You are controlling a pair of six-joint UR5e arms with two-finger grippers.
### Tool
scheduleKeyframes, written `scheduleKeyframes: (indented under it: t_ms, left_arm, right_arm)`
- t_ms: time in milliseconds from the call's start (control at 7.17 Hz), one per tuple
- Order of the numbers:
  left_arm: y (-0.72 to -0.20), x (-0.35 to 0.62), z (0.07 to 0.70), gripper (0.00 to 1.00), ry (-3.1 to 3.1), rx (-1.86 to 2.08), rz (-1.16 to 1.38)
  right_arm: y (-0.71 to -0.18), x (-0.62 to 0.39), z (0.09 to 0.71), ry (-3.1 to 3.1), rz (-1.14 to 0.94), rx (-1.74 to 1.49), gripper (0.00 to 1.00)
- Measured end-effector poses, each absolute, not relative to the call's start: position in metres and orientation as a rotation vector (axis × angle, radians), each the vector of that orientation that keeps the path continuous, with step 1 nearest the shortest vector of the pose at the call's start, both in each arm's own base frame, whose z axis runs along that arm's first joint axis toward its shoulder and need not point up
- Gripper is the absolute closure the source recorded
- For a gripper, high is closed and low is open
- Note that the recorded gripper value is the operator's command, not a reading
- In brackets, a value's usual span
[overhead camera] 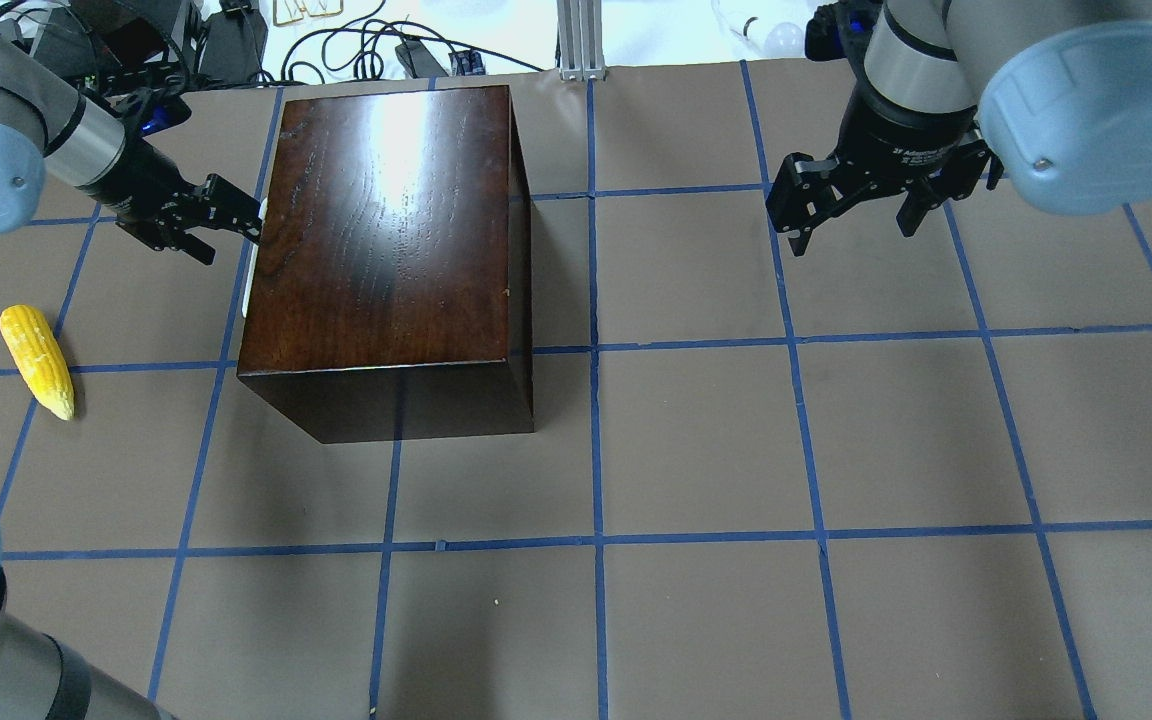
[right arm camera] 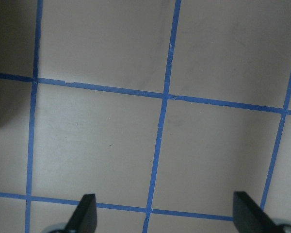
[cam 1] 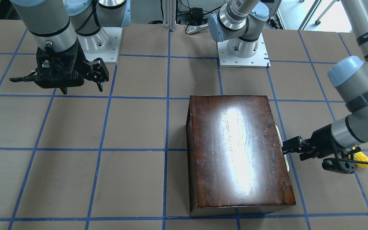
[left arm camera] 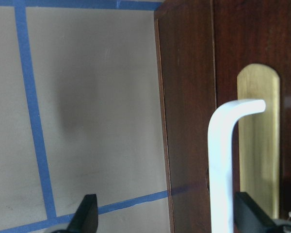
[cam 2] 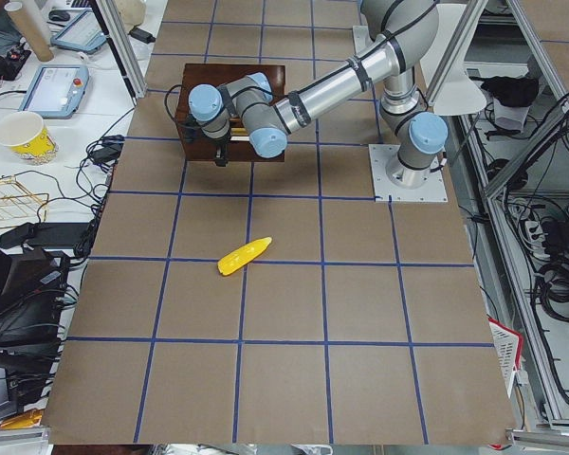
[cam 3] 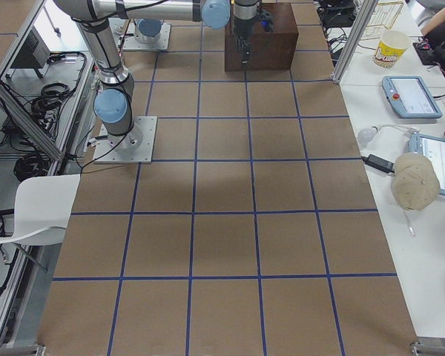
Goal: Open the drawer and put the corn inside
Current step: 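Lower the left gripper onto the white drawer handle and close it, then pull the drawer outward by its handle with the left gripper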
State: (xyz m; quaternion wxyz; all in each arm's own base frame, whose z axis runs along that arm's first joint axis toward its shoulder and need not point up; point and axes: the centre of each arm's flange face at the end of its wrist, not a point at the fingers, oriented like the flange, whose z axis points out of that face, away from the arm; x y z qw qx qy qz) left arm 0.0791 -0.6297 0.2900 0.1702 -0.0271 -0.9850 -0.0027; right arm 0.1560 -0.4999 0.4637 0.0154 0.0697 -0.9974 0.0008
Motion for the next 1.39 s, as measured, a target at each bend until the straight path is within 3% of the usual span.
scheduleKeyframes:
  t_ms: [1394]
  left_arm:
    - [-0.635,0.098,0.288,0.0,-2.831,-0.122,0.017]
  right_arm:
    - [-0.5,0.156,0.464,-3.103,0.002,0.217,0.0]
